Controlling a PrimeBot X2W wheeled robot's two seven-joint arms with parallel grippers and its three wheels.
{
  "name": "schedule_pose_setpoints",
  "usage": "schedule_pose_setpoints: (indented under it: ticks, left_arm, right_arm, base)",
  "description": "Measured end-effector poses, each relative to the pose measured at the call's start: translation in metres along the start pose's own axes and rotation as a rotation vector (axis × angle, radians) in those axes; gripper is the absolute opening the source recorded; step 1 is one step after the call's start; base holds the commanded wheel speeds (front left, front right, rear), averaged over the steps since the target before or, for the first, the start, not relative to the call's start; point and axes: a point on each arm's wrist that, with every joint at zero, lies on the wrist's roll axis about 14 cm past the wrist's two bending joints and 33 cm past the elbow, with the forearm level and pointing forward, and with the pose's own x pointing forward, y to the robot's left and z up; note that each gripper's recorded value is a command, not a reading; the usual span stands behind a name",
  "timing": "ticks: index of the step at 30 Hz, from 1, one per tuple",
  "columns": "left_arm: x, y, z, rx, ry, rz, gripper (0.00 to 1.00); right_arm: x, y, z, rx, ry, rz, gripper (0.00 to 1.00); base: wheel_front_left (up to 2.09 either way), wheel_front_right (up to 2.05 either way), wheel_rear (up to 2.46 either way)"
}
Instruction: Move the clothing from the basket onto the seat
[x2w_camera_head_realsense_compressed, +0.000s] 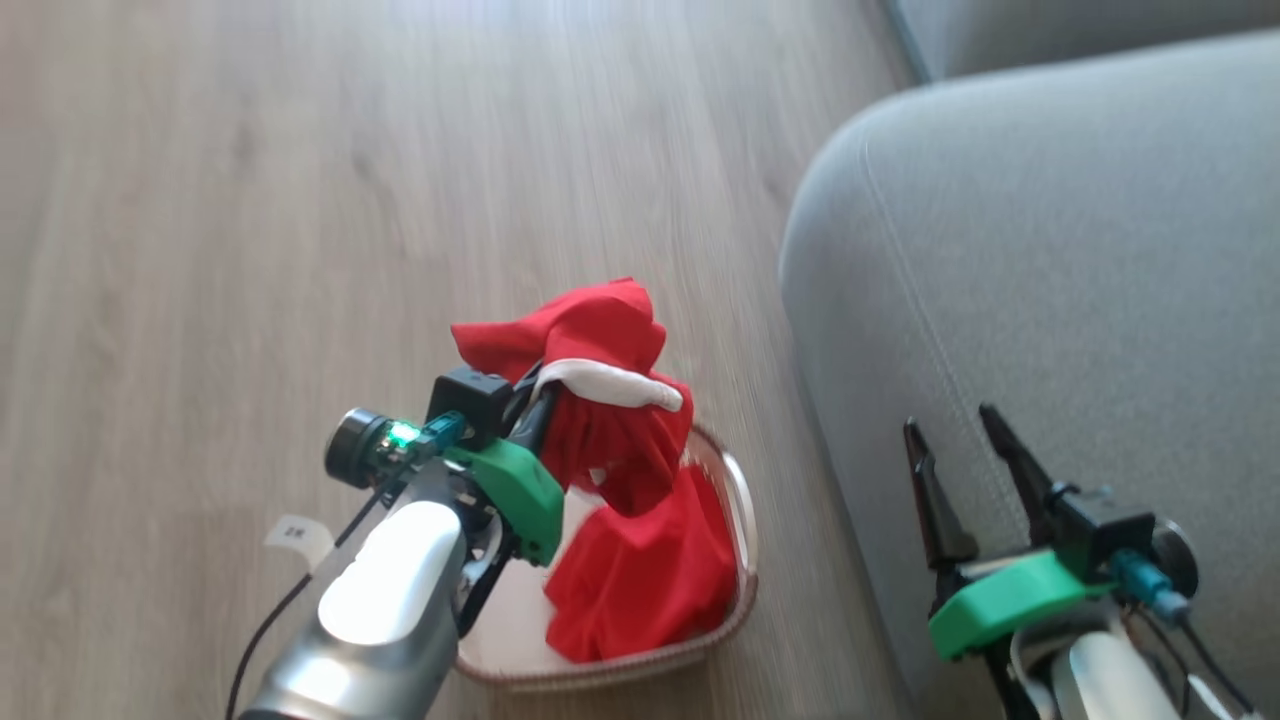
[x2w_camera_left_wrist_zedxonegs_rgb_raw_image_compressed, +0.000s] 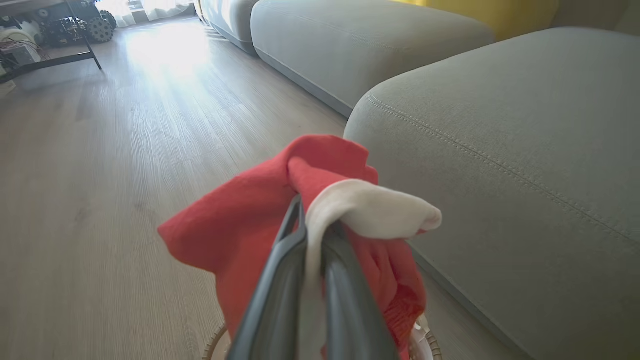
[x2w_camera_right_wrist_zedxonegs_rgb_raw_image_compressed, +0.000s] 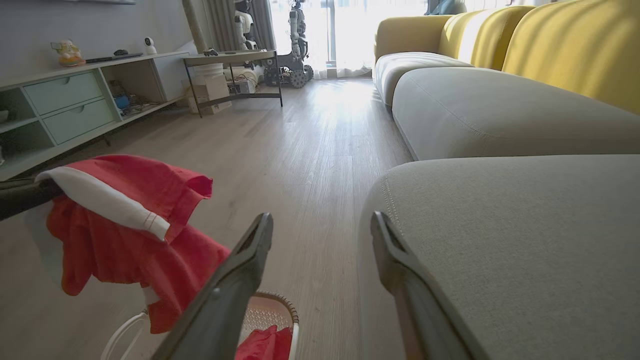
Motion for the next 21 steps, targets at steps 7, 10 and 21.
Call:
schedule_pose_setpoints:
  ticks: [7, 10, 21]
  left_arm:
    - [-0.022, -0.006, 0.061, 0.063, -0.109, 0.013, 0.00]
    - [-0.029, -0.008, 0.076, 0.071, -0.133, 0.015, 0.00]
    - [-0.048, -0.015, 0.128, 0.120, -0.219, 0.005, 0.00]
  right_arm:
    - [-0.008, 0.020, 0.022, -0.005, -0.067, 0.057, 1.00]
    - [-0.009, 0.031, 0.025, -0.007, -0.078, 0.090, 1.00]
    - [-0.010, 0.074, 0.018, -0.031, -0.054, 0.225, 1.00]
  base:
    - [0.00, 0.00, 0.00]
    - [0.00, 0.00, 0.00]
    - [0.00, 0.00, 0.00]
